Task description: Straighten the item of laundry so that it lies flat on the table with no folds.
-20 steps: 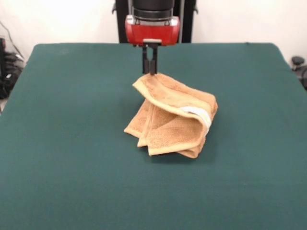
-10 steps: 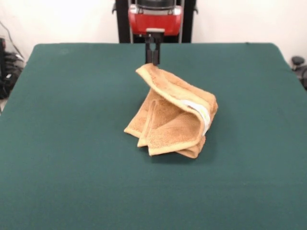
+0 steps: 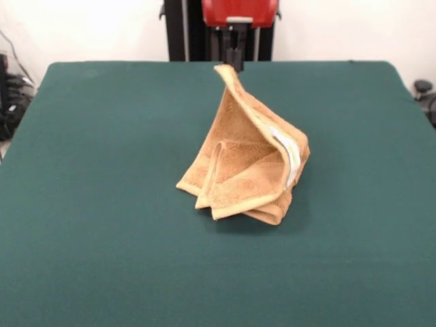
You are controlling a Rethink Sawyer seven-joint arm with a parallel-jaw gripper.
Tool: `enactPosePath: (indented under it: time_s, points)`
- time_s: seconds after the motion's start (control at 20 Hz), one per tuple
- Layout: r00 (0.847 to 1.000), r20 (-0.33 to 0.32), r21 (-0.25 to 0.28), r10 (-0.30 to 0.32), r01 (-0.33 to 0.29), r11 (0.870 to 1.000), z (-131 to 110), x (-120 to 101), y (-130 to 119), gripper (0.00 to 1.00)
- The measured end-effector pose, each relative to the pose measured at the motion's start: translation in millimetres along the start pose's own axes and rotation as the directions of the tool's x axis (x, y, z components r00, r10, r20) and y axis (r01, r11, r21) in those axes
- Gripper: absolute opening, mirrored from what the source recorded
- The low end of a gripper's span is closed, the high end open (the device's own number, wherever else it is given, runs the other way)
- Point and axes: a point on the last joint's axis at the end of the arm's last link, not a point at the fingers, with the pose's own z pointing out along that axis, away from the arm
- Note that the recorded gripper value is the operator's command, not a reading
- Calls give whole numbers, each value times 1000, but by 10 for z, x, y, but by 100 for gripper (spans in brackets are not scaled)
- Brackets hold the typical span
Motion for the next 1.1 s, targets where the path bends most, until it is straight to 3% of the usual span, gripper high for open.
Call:
enactPosePath:
  time_s: [0.6,1.1]
  points:
    - [1000,-26,-9,4,-4,1000,-250,429,91,0]
    - [999,-18,-42,45,-45,998,-227,623,12,0]
